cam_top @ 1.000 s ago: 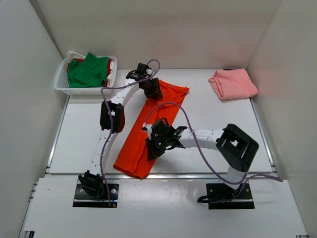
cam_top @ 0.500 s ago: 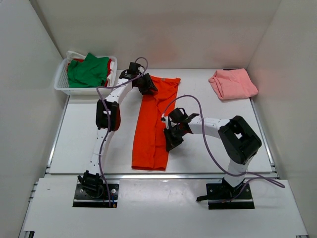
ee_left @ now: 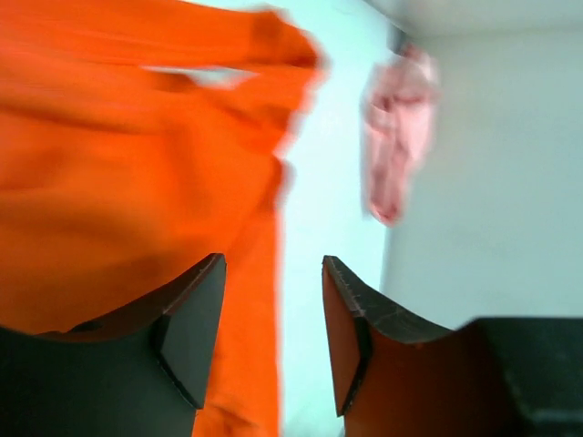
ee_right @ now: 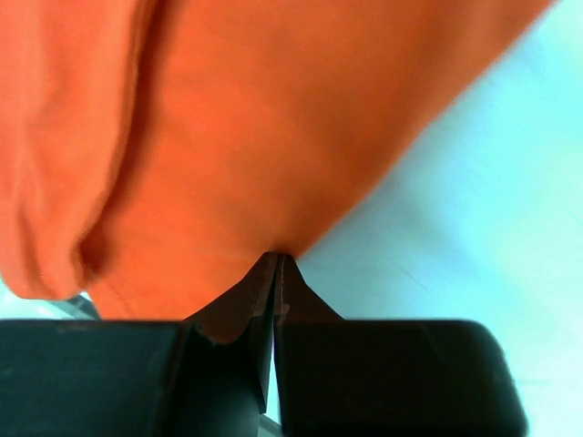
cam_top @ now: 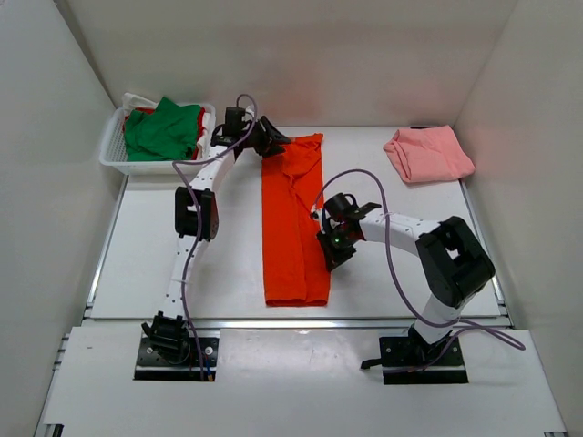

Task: Fold and stack the t-shirts
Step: Rotate the tshirt 90 degrees, then grab the bottom of the folded rectangular tshirt with both arms

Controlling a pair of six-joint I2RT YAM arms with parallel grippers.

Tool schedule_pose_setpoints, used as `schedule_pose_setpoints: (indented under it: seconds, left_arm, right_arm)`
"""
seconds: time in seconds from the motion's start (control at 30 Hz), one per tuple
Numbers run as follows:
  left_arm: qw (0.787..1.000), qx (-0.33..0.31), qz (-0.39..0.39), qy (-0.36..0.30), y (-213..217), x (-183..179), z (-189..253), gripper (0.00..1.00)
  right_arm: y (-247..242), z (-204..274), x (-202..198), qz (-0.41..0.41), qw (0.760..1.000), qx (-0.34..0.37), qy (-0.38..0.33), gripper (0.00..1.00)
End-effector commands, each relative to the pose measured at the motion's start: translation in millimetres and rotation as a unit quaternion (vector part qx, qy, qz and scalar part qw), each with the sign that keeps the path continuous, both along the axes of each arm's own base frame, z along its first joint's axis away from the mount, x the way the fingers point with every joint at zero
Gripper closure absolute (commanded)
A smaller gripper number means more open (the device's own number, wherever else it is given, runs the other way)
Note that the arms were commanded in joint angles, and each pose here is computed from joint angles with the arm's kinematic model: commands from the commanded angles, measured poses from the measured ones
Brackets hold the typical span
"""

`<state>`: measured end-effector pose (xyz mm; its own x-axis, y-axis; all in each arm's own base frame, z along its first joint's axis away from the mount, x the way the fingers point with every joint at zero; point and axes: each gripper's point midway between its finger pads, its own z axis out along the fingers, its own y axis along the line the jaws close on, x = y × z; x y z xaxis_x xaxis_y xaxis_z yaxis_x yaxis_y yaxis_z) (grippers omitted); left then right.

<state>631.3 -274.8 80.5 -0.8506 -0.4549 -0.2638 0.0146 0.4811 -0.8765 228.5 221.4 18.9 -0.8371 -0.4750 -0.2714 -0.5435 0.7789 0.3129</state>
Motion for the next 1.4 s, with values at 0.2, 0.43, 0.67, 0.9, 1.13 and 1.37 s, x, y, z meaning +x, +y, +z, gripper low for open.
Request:
schedule_pose_setpoints:
  seconds: [0.2, 0.43, 0.67, 0.9, 1.13, 1.37]
  left_arm:
    - [0.943, 0.282, -0.174, -0.019, -12.4, -170.7, 112.0, 0.36]
    - [0.970, 0.218, -0.108, 0.006, 32.6, -310.1, 73.5, 0.51]
    - [0.979, 0.195, -0.053, 0.000, 72.9, -404.3, 30.1, 0.42]
    - [0.988, 0.144, -0.055, 0.013, 56.5, -441.6, 6.7, 0.40]
    - [0.973, 0.204, -0.093, 0.059, 44.8, -460.4, -19.4, 0.41]
    - [0.960, 0.242, -0.109, 0.092, 46.7, -477.7, -44.5, 0.41]
  right_arm:
    - [0.7, 56.8, 18.8, -0.109, 0.990, 0.027, -0.081, 0.76]
    - [-12.1, 55.7, -23.6, -0.227, 0.967, 0.072, -0.088, 0.63]
    - [-22.8, 46.9, -44.9, -0.254, 0.958, 0.102, -0.082, 0.58]
    - [-4.6, 32.8, -66.0, -0.264, 0.955, 0.125, -0.052, 0.58]
    - [9.4, 21.6, -78.8, -0.264, 0.955, 0.130, -0.027, 0.58]
    - [18.3, 15.0, -83.4, -0.247, 0.961, 0.125, -0.015, 0.58]
